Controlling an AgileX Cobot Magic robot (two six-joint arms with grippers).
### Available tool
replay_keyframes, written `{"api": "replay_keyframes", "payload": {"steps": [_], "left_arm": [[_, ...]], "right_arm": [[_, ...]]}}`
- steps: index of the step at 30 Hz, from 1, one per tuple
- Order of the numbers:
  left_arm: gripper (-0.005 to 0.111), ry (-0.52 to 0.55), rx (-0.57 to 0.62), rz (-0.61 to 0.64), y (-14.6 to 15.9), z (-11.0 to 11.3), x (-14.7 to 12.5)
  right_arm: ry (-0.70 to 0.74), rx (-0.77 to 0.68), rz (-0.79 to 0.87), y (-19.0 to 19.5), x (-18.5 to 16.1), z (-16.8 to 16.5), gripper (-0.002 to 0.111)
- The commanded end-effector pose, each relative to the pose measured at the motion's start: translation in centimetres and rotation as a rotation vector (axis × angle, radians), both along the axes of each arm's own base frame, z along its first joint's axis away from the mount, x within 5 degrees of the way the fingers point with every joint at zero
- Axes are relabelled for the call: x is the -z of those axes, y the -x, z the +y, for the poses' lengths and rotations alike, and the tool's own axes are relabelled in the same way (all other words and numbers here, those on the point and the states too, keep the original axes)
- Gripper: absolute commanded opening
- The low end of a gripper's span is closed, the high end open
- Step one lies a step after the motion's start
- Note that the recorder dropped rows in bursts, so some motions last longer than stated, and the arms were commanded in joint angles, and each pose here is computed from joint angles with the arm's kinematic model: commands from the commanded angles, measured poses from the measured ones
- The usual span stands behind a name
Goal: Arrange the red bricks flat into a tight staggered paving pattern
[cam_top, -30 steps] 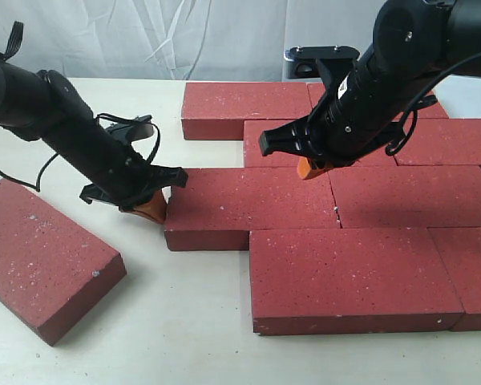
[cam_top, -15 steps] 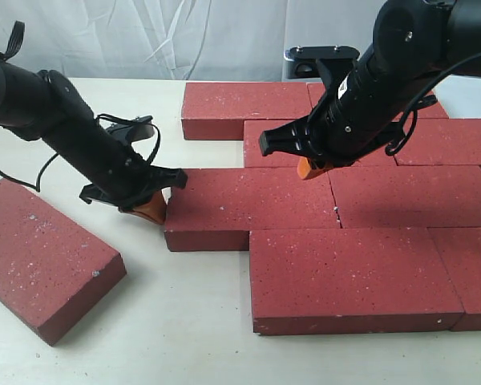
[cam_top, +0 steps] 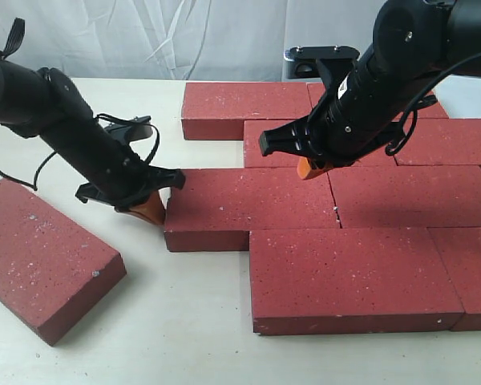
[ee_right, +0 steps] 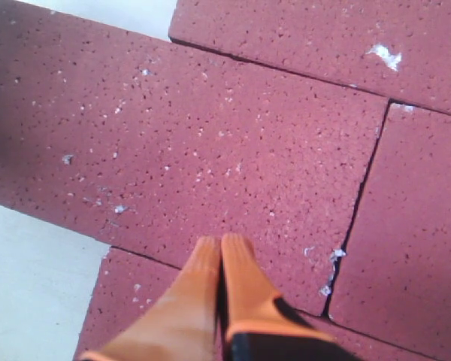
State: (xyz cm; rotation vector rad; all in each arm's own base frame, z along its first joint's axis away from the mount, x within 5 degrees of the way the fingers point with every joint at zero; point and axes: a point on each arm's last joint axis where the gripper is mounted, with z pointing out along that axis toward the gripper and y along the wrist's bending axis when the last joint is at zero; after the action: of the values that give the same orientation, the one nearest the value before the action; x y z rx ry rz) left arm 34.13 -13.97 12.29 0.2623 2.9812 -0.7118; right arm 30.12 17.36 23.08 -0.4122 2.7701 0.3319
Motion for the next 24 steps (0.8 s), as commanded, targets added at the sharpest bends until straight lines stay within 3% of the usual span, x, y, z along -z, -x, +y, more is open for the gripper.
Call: {"api": "replay_keyframes", "payload": {"steps": [1,6,12,18,22,24], "left_arm": [[0.0,-0.017,0.014,-0.048,-0.3,0.0,-1.8],[0.0,-0.032,-0.03,-0.085,-0.7,1.6,-3.1],[0.0,-0.047,-0.093,-0.21,-1.0,5.0,-7.4],[0.0,-0.225,-0.097,-0.359,1.2,7.1,-13.2],[0.0,-0.255,-0.09,-0.445,3.5,7.7,-17.0],[0.0,-0.28,-0.056,-0.492,4.7,7.4,-17.6]], "right_arm": [[0.006,-0.002,-0.017,0.1,-0.4,-0.3,-0.001],[0.006,-0.002,-0.017,0.1,-0.4,-0.3,-0.001],[0.002,-0.001,-0.026,0.0,-0.5,-0.3,-0.001],[-0.005,0.003,-0.022,0.0,-0.5,-0.3,-0.001],[-0.007,0.004,-0.021,0.0,-0.5,-0.3,-0.001],[-0.007,0.004,-0.021,0.0,-0.5,-0.3,-0.001]]}}
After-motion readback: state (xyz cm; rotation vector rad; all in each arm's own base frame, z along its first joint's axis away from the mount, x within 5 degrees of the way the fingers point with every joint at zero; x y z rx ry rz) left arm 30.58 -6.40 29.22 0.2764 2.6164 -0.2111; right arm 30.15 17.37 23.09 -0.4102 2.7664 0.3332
